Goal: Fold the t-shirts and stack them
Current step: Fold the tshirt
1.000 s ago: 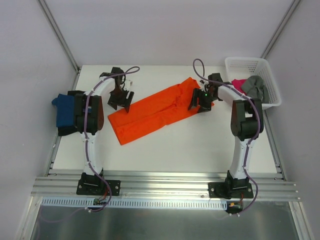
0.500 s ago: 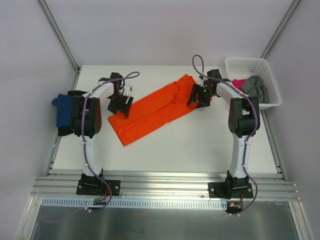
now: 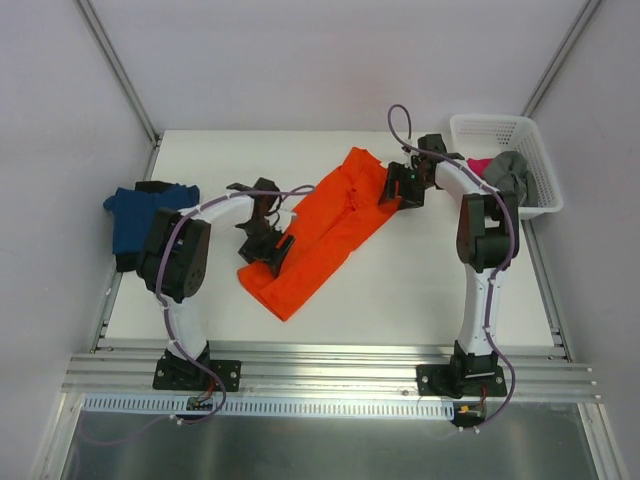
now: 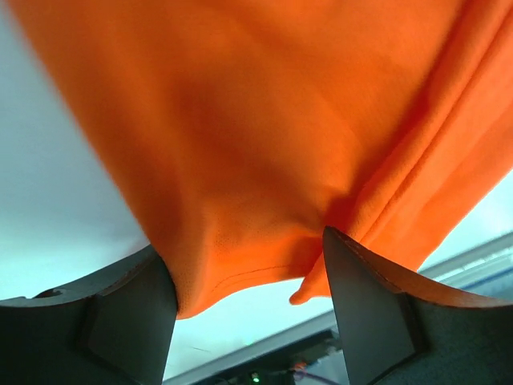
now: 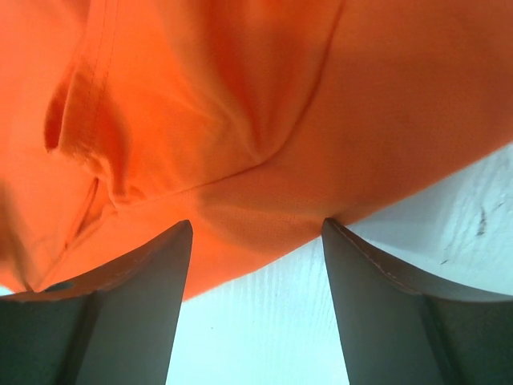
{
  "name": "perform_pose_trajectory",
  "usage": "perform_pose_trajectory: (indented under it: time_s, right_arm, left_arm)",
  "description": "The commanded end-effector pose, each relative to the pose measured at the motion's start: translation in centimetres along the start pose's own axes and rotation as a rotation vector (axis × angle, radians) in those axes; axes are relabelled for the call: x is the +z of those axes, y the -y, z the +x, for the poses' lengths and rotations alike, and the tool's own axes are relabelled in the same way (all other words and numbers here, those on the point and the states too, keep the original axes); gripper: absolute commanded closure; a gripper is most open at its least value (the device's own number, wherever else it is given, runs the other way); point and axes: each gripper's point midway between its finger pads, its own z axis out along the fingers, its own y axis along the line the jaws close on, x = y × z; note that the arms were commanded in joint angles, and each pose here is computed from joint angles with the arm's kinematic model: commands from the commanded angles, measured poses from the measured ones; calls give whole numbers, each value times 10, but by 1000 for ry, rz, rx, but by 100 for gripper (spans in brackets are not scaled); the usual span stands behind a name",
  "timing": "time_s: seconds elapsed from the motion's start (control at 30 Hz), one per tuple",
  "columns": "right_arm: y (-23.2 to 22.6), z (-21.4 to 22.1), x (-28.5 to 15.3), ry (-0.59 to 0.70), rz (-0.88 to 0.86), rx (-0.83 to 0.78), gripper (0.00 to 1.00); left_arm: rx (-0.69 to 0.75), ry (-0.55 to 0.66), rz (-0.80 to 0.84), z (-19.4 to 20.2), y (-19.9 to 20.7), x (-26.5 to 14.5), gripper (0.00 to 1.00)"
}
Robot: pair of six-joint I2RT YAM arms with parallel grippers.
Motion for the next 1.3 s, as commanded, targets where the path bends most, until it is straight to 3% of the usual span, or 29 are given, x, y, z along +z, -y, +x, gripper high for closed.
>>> perform_pose_trajectory:
  time_s: [0.0,0.67,1.0,1.27]
  right_arm:
    - [3,-20,-8,48,14,-22,30]
    - [-35,-67,16,145,-75,-44,29]
    - [-68,-84,43,185,-135,-77,28]
    - [-73,-128,43,312,-133,-118,25]
  left_arm:
    - [43,-77,98,27,49,-5,32]
    - [371,-130,92,29,140,14,31]
    - [445,-163,94,27,166,29,30]
    - [481,-171,86,30,175,31,30]
